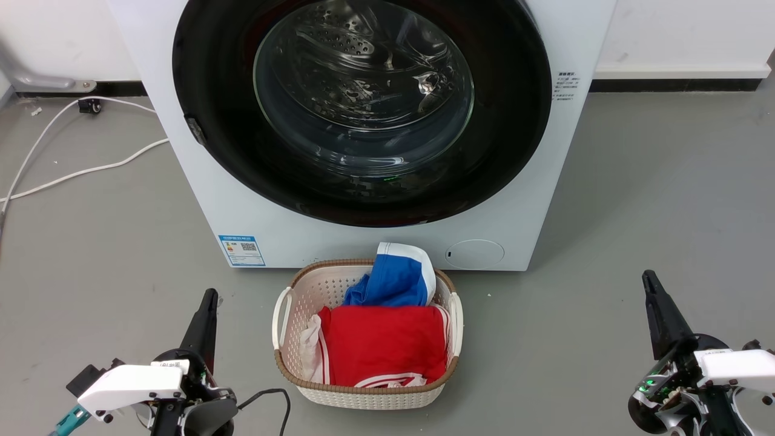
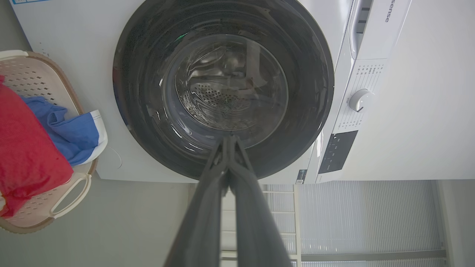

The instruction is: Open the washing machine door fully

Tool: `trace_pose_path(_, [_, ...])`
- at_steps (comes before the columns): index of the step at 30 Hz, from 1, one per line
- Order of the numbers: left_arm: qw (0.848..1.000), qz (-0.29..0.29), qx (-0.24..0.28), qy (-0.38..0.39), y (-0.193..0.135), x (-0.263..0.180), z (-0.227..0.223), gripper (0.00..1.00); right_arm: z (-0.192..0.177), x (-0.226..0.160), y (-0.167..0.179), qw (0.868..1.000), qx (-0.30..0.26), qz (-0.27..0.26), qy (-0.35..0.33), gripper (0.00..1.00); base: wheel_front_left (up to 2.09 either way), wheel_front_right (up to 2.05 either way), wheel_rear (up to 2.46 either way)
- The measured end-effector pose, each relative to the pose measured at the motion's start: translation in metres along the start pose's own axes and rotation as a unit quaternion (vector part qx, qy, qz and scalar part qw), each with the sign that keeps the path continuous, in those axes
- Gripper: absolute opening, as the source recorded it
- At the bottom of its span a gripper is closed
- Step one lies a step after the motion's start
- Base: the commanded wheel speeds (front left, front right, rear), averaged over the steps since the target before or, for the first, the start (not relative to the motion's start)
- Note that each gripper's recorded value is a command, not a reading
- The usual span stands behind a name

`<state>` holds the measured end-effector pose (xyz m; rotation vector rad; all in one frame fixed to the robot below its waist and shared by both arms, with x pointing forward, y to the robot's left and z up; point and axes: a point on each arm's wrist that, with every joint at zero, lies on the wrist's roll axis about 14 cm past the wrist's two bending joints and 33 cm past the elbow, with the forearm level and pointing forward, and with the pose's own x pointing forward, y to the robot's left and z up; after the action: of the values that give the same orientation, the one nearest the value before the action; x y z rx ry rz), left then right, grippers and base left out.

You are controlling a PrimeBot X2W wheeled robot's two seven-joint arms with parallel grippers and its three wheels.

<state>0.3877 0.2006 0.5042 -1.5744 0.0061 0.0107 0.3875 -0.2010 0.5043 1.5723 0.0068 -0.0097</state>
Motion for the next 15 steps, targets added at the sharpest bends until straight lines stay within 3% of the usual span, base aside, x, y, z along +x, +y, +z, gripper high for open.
trace_pose_path(15, [1.0,0.0,0.001,0.001,0.0001,0.0,-0.0001,0.0,-0.0002,0.0,0.0,1.0,0.0,0.0,0.001,0.0,0.0,0.0,0.0])
